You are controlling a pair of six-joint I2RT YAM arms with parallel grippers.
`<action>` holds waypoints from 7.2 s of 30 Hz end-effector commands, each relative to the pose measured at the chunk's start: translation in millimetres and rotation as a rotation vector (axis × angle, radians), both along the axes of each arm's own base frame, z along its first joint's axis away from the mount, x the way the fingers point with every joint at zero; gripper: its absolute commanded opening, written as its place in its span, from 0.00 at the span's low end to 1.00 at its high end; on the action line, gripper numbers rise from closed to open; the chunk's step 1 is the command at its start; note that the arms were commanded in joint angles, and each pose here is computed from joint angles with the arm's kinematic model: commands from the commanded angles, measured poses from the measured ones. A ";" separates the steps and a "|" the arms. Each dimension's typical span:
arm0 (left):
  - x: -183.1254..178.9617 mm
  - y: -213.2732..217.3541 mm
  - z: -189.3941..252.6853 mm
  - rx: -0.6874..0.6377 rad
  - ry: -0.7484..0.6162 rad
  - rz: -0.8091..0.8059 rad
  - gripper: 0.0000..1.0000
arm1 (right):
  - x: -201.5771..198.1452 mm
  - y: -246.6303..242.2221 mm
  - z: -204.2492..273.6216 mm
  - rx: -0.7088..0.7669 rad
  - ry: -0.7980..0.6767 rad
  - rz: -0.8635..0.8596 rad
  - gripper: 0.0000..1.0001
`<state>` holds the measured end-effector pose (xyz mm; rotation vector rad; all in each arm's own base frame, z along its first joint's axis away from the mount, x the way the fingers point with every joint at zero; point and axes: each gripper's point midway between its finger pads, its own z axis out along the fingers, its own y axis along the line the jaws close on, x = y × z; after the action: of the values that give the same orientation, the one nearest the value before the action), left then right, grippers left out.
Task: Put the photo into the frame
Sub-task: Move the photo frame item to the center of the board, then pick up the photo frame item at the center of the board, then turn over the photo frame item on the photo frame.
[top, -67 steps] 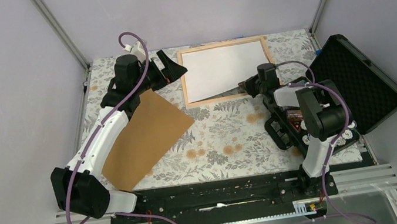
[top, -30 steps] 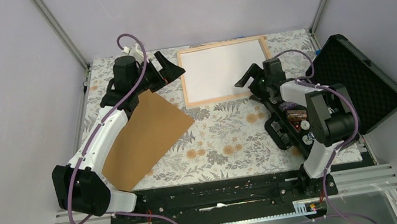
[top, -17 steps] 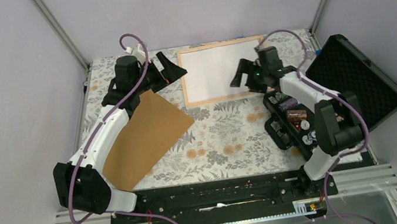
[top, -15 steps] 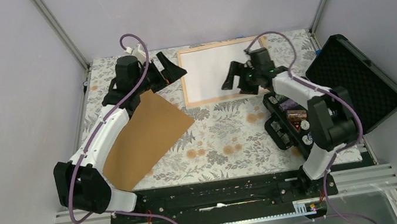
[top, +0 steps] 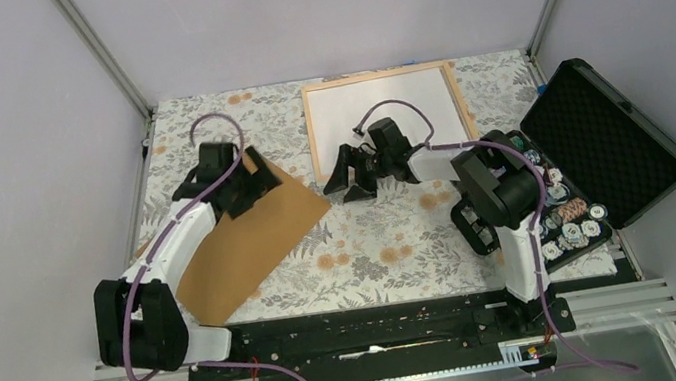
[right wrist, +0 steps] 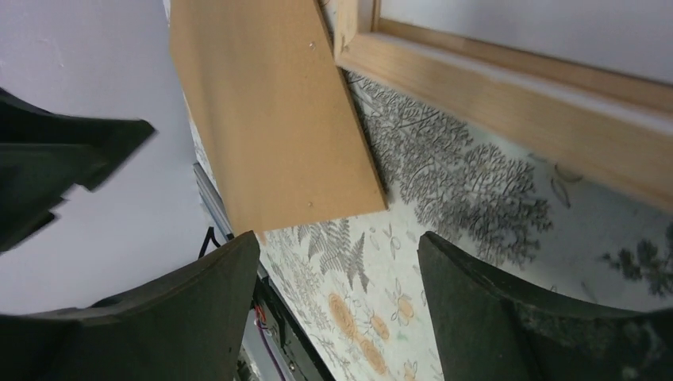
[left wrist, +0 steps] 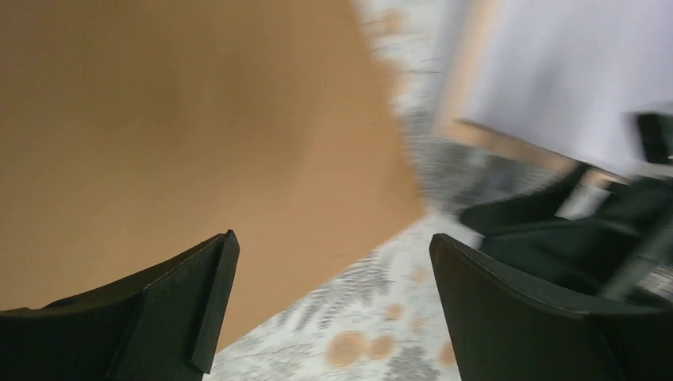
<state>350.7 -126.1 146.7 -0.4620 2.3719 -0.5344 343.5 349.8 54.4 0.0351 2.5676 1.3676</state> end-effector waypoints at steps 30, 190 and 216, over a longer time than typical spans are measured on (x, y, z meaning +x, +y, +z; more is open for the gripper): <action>-105.0 44.9 -149.0 -0.026 0.401 0.478 0.98 | -12.7 51.2 -10.1 0.092 0.073 0.174 0.53; 4.8 -43.7 140.4 0.002 -0.448 -0.175 0.99 | 113.3 -207.8 384.6 -1.273 -1.148 -0.510 0.00; -2.7 -39.1 134.9 0.042 -0.426 -0.168 0.99 | 138.6 -186.0 326.8 -1.374 -1.095 -0.472 0.00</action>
<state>348.8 -167.7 263.8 -0.1244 2.0782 -0.5953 483.1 167.8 345.8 -0.3610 1.8698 -0.5878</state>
